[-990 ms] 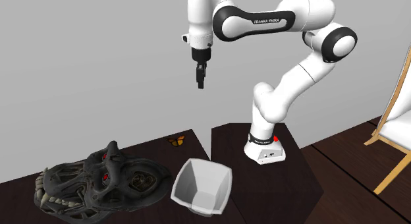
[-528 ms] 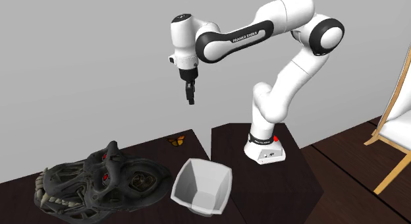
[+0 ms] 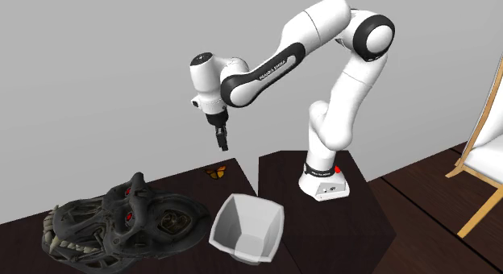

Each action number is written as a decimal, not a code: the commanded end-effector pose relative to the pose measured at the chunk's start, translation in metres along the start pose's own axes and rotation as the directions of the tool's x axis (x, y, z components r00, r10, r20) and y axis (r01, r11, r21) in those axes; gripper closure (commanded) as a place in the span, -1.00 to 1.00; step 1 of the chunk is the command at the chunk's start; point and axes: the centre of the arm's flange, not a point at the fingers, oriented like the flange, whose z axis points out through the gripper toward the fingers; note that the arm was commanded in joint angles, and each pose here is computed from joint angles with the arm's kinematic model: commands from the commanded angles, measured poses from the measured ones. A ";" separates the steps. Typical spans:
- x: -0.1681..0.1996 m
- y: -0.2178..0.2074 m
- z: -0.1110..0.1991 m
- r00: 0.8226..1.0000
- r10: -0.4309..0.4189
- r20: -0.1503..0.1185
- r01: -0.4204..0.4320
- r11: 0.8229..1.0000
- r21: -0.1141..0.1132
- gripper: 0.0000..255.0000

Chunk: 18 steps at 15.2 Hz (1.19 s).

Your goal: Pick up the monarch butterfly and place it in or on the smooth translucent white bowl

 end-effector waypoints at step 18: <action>0.066 -0.033 0.136 0.989 -0.132 0.068 0.133 0.991 -0.008 -1.00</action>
